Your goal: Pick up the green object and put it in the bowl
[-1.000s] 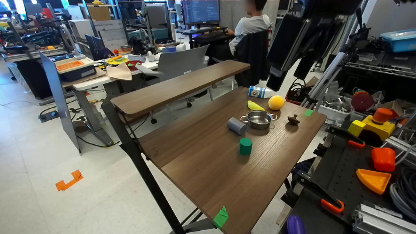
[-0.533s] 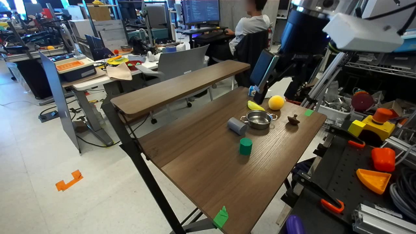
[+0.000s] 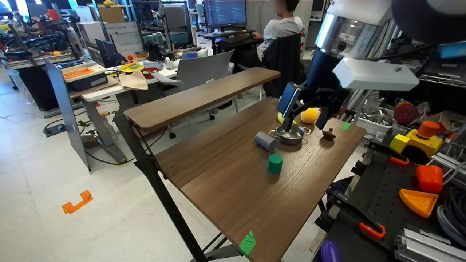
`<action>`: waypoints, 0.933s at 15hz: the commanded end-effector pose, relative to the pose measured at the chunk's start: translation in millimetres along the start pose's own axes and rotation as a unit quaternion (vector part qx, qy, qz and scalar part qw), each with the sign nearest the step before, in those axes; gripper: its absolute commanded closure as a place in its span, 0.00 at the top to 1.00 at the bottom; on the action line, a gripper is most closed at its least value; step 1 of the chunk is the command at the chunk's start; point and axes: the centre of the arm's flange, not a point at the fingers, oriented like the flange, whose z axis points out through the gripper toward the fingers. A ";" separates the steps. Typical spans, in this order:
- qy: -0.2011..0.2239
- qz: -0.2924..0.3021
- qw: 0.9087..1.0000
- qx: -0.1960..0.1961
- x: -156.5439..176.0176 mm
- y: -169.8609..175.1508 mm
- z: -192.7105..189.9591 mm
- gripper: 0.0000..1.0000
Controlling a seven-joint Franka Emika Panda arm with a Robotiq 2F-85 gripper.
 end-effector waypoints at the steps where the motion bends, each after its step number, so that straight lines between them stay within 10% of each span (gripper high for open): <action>1: -0.022 0.013 1.000 0.008 15.5 -15.5 33.1 1.00; 14: -0.053 0.061 0.996 -0.024 39.8 -24.6 101.1 1.00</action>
